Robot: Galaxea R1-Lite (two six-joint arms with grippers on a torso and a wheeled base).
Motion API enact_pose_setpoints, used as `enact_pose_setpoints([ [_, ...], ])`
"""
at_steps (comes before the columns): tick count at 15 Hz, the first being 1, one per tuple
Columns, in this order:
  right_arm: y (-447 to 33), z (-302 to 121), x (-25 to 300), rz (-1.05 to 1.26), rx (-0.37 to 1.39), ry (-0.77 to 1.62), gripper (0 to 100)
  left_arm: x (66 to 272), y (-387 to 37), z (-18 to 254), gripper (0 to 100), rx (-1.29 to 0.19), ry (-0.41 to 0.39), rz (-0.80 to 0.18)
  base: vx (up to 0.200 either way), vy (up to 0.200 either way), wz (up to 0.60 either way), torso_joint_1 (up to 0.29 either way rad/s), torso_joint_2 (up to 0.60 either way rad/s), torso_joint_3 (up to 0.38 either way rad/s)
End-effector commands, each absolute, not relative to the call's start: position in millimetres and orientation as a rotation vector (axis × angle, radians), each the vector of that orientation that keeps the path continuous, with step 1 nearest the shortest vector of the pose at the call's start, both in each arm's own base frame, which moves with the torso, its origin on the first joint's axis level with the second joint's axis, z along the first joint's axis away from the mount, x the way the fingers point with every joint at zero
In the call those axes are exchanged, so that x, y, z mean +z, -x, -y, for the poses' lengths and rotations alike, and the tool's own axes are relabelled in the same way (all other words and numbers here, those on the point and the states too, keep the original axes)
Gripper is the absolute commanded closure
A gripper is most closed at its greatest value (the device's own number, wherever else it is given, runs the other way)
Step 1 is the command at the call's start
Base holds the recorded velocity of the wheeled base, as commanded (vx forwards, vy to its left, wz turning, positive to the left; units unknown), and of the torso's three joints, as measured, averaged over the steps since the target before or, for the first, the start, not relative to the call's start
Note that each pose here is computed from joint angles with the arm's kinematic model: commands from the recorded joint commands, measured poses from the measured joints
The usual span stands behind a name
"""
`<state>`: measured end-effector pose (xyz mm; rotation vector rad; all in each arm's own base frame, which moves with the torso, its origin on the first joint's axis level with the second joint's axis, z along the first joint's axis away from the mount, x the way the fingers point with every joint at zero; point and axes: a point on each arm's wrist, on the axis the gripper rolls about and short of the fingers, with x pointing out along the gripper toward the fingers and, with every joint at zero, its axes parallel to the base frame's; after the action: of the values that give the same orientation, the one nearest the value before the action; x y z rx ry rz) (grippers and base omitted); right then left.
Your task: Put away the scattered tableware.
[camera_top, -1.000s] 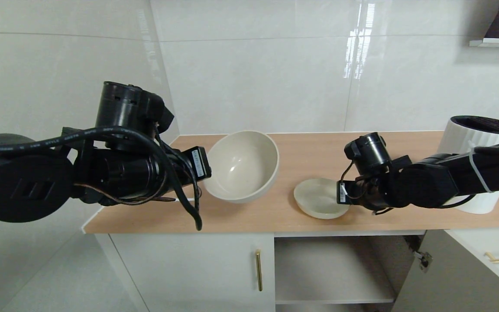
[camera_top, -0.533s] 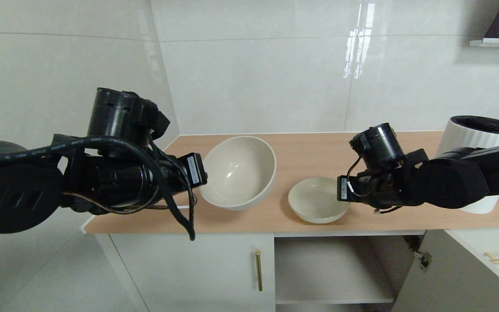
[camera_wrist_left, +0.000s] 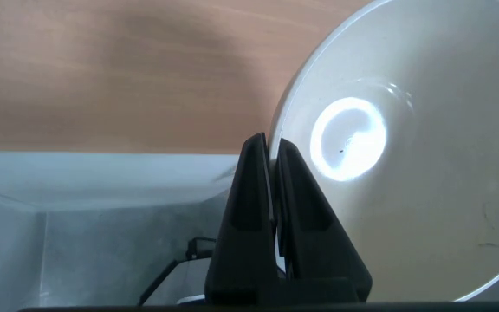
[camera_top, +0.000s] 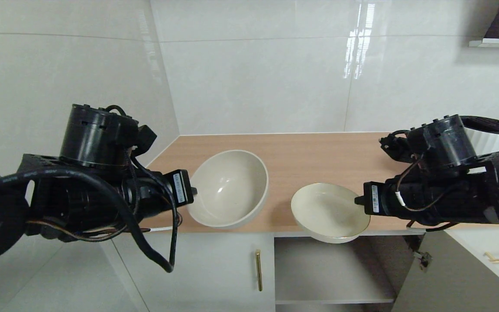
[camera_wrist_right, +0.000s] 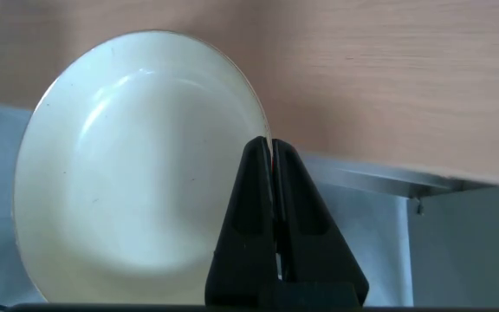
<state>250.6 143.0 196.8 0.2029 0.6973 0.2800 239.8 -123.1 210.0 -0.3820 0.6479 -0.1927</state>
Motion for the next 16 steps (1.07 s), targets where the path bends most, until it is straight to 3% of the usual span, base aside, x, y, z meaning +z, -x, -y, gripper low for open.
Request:
enact_pose_setpoints([
  [1, -234.0, -133.5, 207.6, -0.66, 0.292, -0.206, 100, 211.5, -235.7, 121.0, 100, -0.194, 0.384, -0.643, 0.0, 0.0, 0.0, 0.0, 0.0, 0.0],
  [16, -235.7, -134.5, 201.5, -0.679, 0.29, -0.193, 100, 216.2, -231.0, 121.2, 100, -0.208, 0.387, -0.629, 0.0, 0.0, 0.0, 0.0, 0.0, 0.0],
])
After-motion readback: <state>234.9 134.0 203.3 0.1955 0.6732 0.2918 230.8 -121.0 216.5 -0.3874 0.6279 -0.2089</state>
